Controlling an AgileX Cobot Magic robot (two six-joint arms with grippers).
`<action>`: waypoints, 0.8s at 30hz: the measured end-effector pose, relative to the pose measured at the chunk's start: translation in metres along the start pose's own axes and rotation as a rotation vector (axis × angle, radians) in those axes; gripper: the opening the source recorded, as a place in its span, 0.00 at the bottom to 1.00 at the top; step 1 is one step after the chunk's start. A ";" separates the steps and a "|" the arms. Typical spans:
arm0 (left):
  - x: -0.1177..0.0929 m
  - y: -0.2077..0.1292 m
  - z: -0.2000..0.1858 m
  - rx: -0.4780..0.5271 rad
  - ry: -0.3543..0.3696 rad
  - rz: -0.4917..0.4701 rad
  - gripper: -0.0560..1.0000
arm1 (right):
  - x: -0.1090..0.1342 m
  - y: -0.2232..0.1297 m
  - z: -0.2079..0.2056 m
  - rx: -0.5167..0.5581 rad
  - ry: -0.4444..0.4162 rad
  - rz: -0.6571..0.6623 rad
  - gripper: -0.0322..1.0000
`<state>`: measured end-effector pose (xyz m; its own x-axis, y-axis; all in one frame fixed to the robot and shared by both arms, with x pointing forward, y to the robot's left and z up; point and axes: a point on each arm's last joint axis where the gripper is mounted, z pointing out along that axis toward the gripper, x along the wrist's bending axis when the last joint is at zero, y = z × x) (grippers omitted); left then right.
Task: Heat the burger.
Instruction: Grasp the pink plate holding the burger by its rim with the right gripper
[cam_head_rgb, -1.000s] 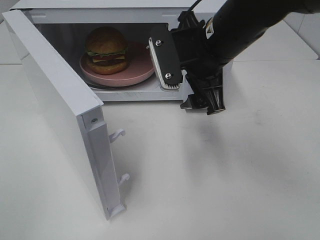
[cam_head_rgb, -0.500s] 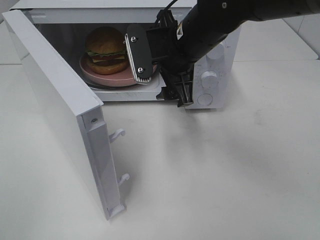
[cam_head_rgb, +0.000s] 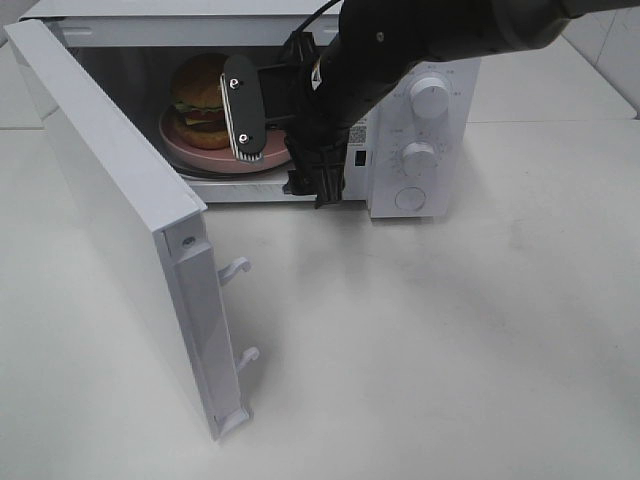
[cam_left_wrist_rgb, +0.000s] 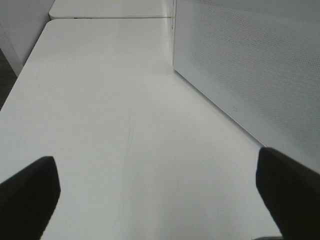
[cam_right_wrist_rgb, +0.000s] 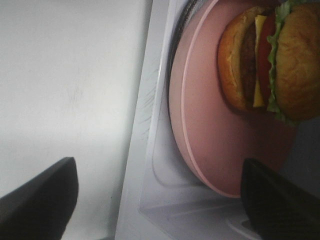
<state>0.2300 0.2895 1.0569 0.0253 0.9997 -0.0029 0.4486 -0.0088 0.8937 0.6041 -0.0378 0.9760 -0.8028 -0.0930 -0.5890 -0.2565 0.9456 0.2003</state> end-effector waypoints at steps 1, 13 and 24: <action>0.000 0.000 0.000 0.000 0.000 0.000 0.99 | 0.000 0.003 0.002 -0.003 -0.002 0.000 0.86; 0.000 0.000 0.000 0.000 0.000 0.000 0.99 | -0.006 0.018 0.039 -0.012 -0.011 0.022 0.84; 0.000 0.000 0.000 0.000 0.000 0.000 0.99 | -0.010 0.022 0.070 0.005 0.007 0.039 0.83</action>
<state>0.2300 0.2895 1.0569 0.0253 0.9997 -0.0029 0.4486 -0.0088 0.8937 0.6440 0.0054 0.9311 -0.8159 -0.0582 -0.5753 -0.2223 0.9500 0.2191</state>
